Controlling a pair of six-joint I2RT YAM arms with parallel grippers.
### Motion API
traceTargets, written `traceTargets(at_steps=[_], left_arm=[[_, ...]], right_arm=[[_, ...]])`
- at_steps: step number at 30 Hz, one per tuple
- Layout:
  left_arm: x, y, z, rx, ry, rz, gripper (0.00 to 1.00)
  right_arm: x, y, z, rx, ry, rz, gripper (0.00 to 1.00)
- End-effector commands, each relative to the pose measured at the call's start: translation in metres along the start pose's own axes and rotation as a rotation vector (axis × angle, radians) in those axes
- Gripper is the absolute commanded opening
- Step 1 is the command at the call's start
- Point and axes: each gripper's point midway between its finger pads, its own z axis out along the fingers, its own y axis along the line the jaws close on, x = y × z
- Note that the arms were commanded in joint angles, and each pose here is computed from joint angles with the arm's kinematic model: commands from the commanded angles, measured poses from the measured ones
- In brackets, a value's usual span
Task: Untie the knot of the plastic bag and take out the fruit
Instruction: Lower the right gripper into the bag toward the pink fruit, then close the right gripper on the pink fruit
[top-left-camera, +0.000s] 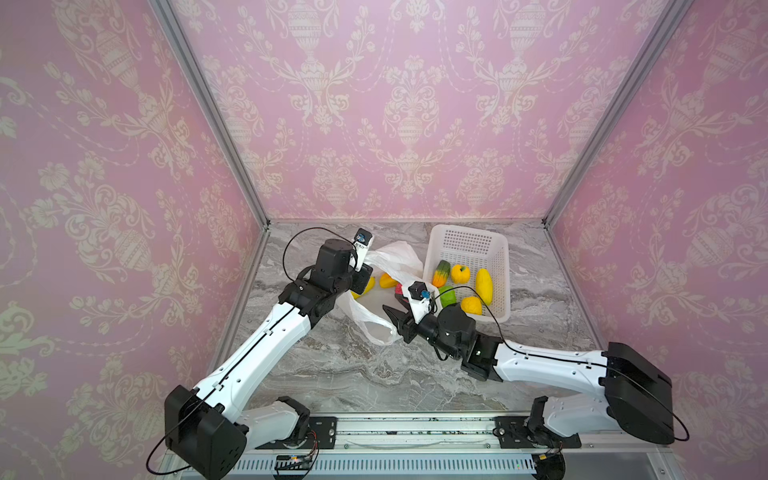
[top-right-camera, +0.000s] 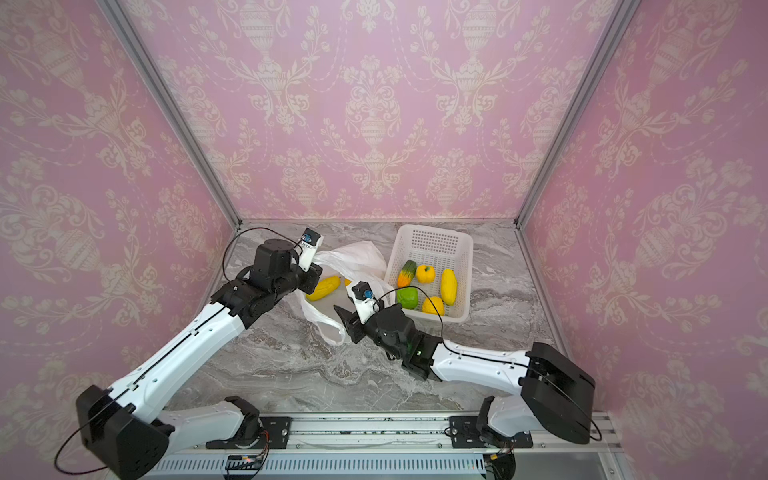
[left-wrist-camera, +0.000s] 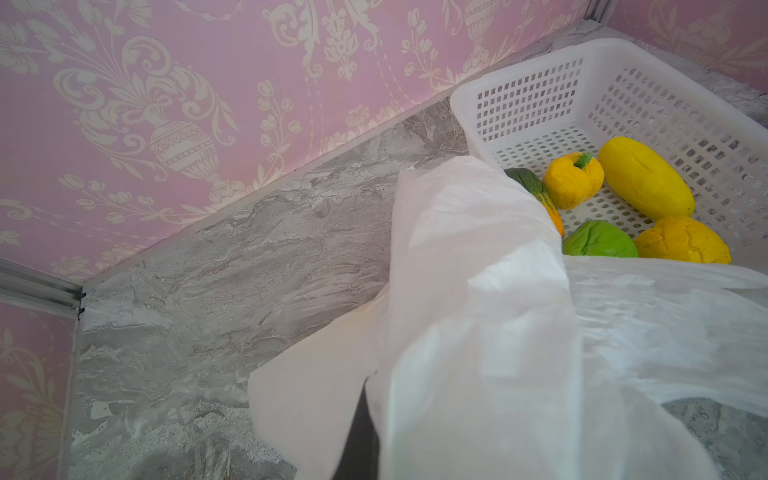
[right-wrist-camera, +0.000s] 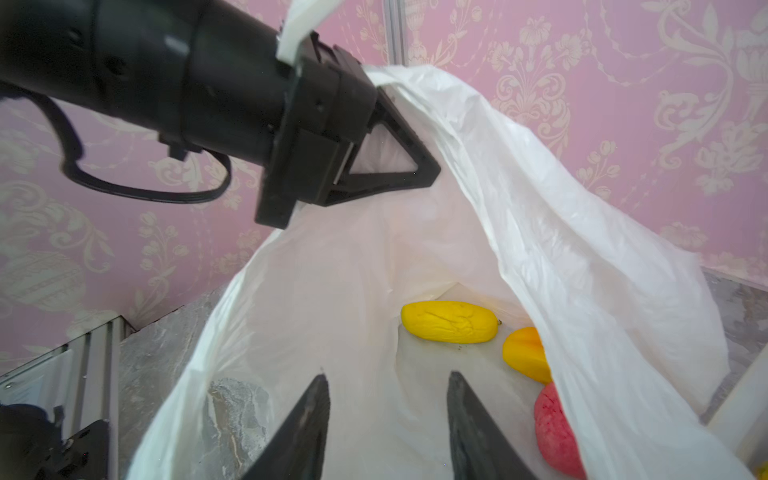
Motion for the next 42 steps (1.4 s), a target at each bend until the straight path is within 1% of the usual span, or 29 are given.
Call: traceTargets(at_steps=[1, 4, 6, 9, 15, 19, 21, 24, 27, 31, 37, 42], left_arm=[[-0.008, 0.003, -0.006, -0.004, -0.013, -0.002, 0.02], [-0.009, 0.002, -0.006, -0.002, -0.015, -0.003, 0.02], [-0.009, 0.002, -0.006, -0.003, -0.015, -0.003, 0.02], [-0.008, 0.003, -0.006, -0.004, -0.014, -0.003, 0.02], [-0.008, 0.002, -0.006, -0.002, -0.014, -0.003, 0.02], [-0.008, 0.002, -0.006, -0.001, -0.013, -0.005, 0.02], [-0.008, 0.002, -0.007, 0.0, -0.014, -0.003, 0.02], [-0.01, 0.002, -0.008, -0.001, -0.019, -0.004, 0.02], [-0.01, 0.002, -0.008, 0.0, -0.019, -0.004, 0.03], [-0.01, 0.002, -0.008, 0.0, -0.019, -0.006, 0.02], [-0.009, 0.002, -0.008, 0.0, -0.017, -0.006, 0.03], [-0.01, 0.002, -0.008, -0.001, -0.02, -0.005, 0.03]], right_arm=[[0.002, -0.012, 0.014, 0.087, 0.006, -0.015, 0.46], [0.013, -0.011, 0.027, 0.089, 0.027, -0.017, 0.48], [0.021, -0.014, 0.037, 0.117, 0.058, -0.027, 0.48], [0.035, -0.024, 0.055, 0.2, 0.112, -0.04, 0.52], [0.064, -0.044, 0.083, 0.358, 0.181, -0.082, 0.62], [0.082, -0.06, 0.101, 0.485, 0.235, -0.125, 0.64], [0.083, -0.069, 0.108, 0.558, 0.25, -0.133, 0.66], [0.092, -0.082, 0.113, 0.633, 0.287, -0.138, 0.7], [0.099, -0.101, 0.112, 0.711, 0.32, -0.117, 0.72], [0.107, -0.132, 0.104, 0.803, 0.356, -0.047, 0.77], [0.127, -0.165, 0.101, 0.835, 0.418, 0.064, 0.79], [0.141, -0.178, 0.102, 0.861, 0.458, 0.095, 0.82]])
